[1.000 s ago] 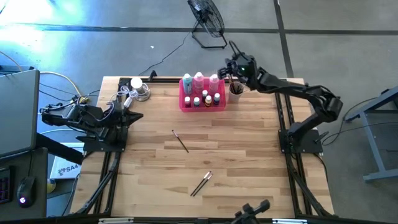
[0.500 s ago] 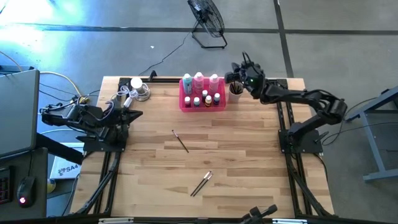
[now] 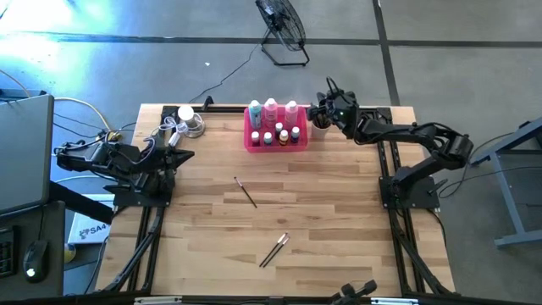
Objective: Pick & Place Paint Supplies
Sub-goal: Put the silver paintbrush into the white cup
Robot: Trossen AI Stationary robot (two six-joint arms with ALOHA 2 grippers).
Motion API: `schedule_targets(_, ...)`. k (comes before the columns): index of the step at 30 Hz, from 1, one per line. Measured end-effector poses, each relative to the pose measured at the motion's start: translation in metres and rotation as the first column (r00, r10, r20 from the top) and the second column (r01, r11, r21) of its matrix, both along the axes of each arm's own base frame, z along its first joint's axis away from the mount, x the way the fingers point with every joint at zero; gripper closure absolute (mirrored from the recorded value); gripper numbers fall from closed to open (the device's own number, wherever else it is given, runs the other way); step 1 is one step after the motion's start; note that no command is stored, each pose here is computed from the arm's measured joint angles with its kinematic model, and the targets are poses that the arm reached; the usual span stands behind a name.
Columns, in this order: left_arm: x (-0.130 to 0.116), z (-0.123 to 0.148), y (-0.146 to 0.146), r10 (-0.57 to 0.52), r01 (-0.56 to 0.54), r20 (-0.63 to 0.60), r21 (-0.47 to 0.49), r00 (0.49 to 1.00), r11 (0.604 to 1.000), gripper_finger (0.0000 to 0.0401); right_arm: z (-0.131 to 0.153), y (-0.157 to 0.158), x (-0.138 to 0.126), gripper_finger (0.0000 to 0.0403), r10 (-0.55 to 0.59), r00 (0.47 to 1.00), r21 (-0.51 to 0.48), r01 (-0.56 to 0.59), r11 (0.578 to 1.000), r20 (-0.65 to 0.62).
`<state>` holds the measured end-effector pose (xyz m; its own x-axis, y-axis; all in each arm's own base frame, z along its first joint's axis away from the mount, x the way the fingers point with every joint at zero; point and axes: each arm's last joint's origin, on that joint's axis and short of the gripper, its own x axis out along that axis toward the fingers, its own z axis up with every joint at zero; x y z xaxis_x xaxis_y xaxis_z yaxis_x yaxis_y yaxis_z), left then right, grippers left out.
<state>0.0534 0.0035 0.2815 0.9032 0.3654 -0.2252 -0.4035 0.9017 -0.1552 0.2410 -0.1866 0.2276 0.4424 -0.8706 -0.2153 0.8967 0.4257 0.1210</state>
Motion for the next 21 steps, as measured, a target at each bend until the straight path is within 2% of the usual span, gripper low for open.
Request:
schedule_targets(8, 0.0000, 0.0000, 0.0000, 0.003, -0.003, 0.007, -0.018, 1.000, 1.000, 0.0401, -0.0059, 0.0015, -0.0002, 0.0400, 0.047, 0.997, 0.037, -0.045, 0.998, -0.064)
schedule_targets(18, 0.0001, 0.0000, -0.0003, -0.004, 0.004, 0.008, -0.023, 1.000, 1.000, 0.0401, -0.0054, 0.0015, 0.0001, 0.0399, 0.064, 0.993, 0.015, -0.063, 0.998, -0.098)
schedule_targets(21, 0.0001, -0.0001, -0.0003, -0.005, 0.006, 0.008, -0.024, 1.000, 1.000, 0.0401, -0.0055, 0.0018, 0.0005, 0.0383, 0.081, 0.991, 0.016, -0.080, 0.997, -0.102)
